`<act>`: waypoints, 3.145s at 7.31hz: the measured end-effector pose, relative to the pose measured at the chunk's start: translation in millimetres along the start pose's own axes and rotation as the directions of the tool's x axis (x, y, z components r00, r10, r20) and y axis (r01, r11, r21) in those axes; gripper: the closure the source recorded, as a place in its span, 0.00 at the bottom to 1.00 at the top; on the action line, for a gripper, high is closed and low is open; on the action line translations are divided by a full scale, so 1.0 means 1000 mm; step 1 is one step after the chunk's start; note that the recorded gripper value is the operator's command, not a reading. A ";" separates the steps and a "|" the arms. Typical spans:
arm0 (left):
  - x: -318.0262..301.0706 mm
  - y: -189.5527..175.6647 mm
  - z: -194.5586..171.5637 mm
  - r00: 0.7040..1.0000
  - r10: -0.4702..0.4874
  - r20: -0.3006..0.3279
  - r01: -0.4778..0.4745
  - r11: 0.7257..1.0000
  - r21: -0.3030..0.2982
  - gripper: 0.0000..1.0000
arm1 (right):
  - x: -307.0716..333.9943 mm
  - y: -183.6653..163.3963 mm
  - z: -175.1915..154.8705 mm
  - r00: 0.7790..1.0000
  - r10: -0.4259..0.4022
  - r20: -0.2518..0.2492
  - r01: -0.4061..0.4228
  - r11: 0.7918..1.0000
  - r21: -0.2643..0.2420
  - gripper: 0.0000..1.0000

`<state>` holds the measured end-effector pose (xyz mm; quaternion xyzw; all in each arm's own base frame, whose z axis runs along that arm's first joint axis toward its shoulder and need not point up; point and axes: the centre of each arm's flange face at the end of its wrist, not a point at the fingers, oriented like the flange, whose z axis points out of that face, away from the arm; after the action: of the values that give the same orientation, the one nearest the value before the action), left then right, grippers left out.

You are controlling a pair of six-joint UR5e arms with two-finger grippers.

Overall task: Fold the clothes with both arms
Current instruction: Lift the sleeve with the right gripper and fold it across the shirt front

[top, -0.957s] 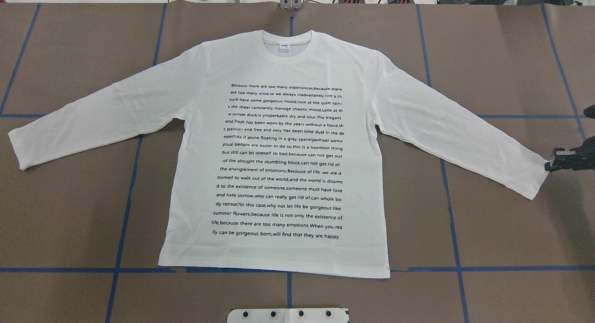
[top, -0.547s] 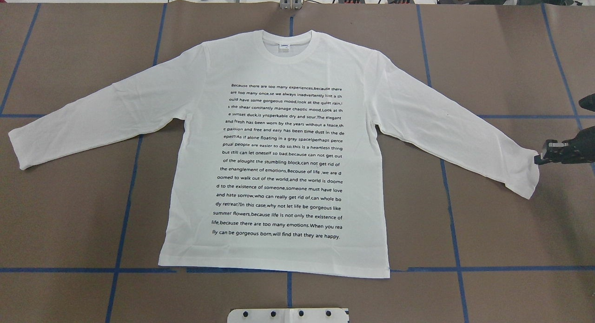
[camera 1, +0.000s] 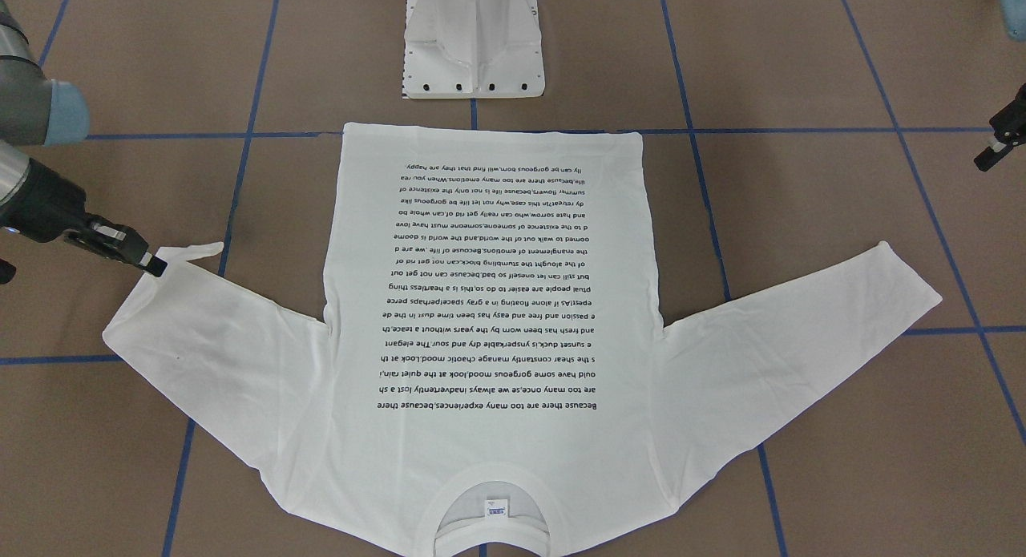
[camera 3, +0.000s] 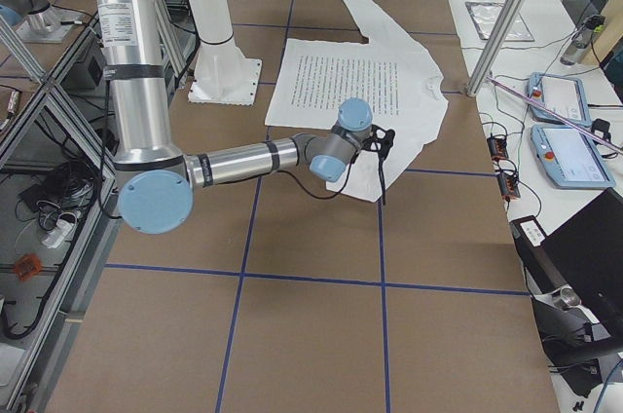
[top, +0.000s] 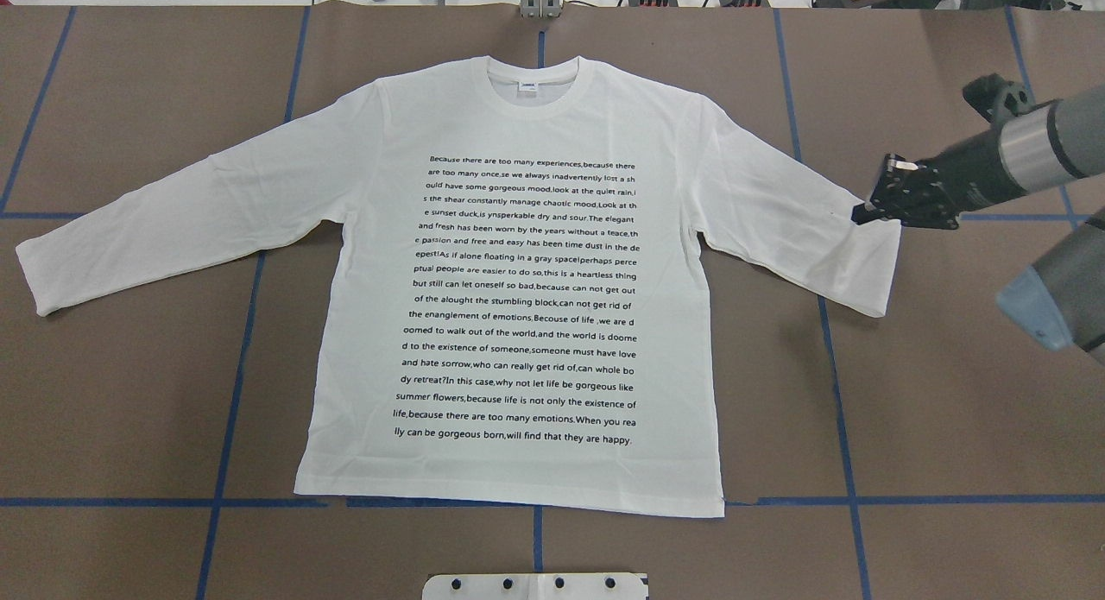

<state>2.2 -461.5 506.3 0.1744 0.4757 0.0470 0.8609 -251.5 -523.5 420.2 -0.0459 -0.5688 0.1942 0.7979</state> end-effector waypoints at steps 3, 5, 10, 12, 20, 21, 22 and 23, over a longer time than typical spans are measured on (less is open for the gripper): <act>-0.006 0.013 0.001 1.000 0.002 -0.002 -0.002 1.000 0.001 0.00 | -0.229 0.050 0.055 0.991 0.136 0.006 -0.136 0.985 0.106 1.00; -0.009 0.021 0.002 1.000 0.008 -0.003 -0.008 1.000 0.007 0.00 | -0.360 0.123 0.113 0.981 0.185 0.063 -0.193 0.964 0.183 1.00; -0.012 0.025 0.003 1.000 0.005 -0.004 -0.005 1.000 0.004 0.00 | -0.478 0.240 0.221 0.978 0.194 0.070 -0.206 0.927 0.312 1.00; -0.013 0.025 0.003 1.000 0.005 -0.004 -0.005 1.000 0.003 0.00 | -0.483 0.259 0.239 0.981 0.182 0.064 -0.193 0.917 0.350 0.21; -0.048 0.012 0.049 0.999 -0.032 0.003 0.033 0.998 -0.045 0.02 | -0.432 0.272 0.196 0.979 0.198 0.055 -0.205 0.929 0.307 0.01; -0.056 0.011 0.073 0.999 -0.048 -0.004 0.048 0.997 -0.057 0.02 | -0.374 0.263 0.173 0.984 0.171 0.045 -0.176 0.938 0.297 0.01; -0.061 0.016 0.097 0.998 -0.065 -0.014 0.064 0.996 -0.067 0.02 | -0.320 0.246 0.145 0.992 0.123 0.024 -0.124 0.950 0.288 0.01; -0.068 0.022 0.122 0.997 -0.076 -0.020 0.075 0.995 -0.071 0.03 | -0.276 0.221 0.121 0.997 0.075 -0.012 -0.069 0.958 0.279 0.01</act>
<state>69.2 -489.0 627.3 0.1255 0.4898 0.0329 0.8621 -496.6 -437.3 151.9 0.0437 -0.5248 0.3004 0.7952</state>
